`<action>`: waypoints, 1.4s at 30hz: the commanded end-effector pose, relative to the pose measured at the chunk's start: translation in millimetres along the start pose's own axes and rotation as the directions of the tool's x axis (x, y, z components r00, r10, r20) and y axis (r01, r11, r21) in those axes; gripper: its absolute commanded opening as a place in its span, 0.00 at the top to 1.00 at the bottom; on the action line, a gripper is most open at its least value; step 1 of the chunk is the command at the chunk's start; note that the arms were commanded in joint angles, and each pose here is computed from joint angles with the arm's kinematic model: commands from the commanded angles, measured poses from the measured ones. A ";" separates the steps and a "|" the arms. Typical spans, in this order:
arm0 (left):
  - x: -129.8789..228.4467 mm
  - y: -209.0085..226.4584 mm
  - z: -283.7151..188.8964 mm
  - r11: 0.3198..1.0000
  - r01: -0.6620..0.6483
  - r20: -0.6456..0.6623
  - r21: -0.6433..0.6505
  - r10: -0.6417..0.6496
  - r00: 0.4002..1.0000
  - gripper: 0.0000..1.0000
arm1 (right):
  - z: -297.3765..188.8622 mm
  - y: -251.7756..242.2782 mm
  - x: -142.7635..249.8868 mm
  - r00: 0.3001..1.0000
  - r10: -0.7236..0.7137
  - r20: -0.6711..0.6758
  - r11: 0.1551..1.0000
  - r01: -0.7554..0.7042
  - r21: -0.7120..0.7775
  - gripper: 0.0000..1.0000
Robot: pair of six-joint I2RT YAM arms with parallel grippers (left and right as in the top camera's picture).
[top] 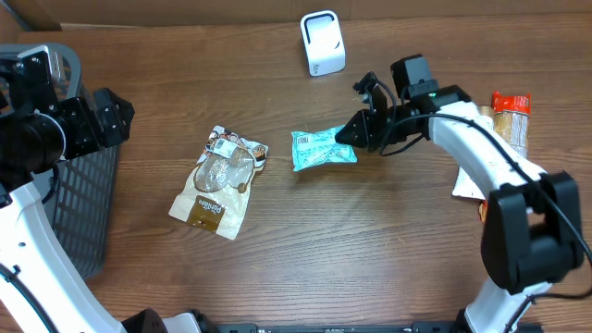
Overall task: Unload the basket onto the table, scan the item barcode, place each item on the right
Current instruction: 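Lift the wipes packet toward the white scanner, then hold the wipes packet in front of the scanner with the right gripper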
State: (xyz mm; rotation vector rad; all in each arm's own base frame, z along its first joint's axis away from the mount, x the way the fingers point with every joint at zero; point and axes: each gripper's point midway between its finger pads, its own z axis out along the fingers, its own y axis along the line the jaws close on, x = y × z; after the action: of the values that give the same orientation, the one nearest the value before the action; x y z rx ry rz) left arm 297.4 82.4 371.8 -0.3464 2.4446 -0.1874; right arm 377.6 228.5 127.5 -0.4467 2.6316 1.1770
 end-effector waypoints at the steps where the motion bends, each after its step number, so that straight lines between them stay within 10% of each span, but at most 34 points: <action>1: -0.9 -0.6 1.4 1.000 -0.017 -0.001 0.009 0.017 1.000 0.00 | -53.8 60.4 -24.0 0.973 -0.185 0.135 0.980 0.193 -0.046 0.96; 10: -0.9 -0.6 1.4 1.000 -0.017 -0.001 0.009 0.017 1.000 0.00 | -106.0 105.7 -24.4 0.925 -0.282 0.253 0.957 0.288 0.013 0.96; 14: -0.9 -0.6 1.4 1.000 -0.017 -0.001 0.009 0.017 1.000 0.00 | -119.7 71.5 -41.0 0.922 -0.231 0.311 0.945 0.137 0.298 0.96; 22: -0.9 -0.6 1.4 1.000 -0.017 -0.001 0.009 0.017 1.000 0.00 | -166.2 45.9 -112.9 0.747 -0.485 0.455 0.618 -0.076 0.782 0.96; 33: -0.9 -0.6 1.4 1.000 -0.017 -0.001 0.009 0.017 1.000 0.01 | -119.5 34.3 -177.1 0.610 -0.761 0.221 0.326 0.065 0.943 0.96; 42: -0.8 -0.5 1.4 1.000 -0.017 -0.001 0.009 0.017 1.000 0.00 | -99.2 29.8 -229.6 0.369 -0.916 -0.158 -0.127 0.108 0.986 0.96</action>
State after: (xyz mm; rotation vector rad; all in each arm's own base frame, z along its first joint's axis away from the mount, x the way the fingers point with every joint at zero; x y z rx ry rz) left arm 297.4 82.4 371.9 -0.3460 2.4438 -0.1876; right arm 561.9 215.8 285.0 -0.5194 1.5657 -0.4862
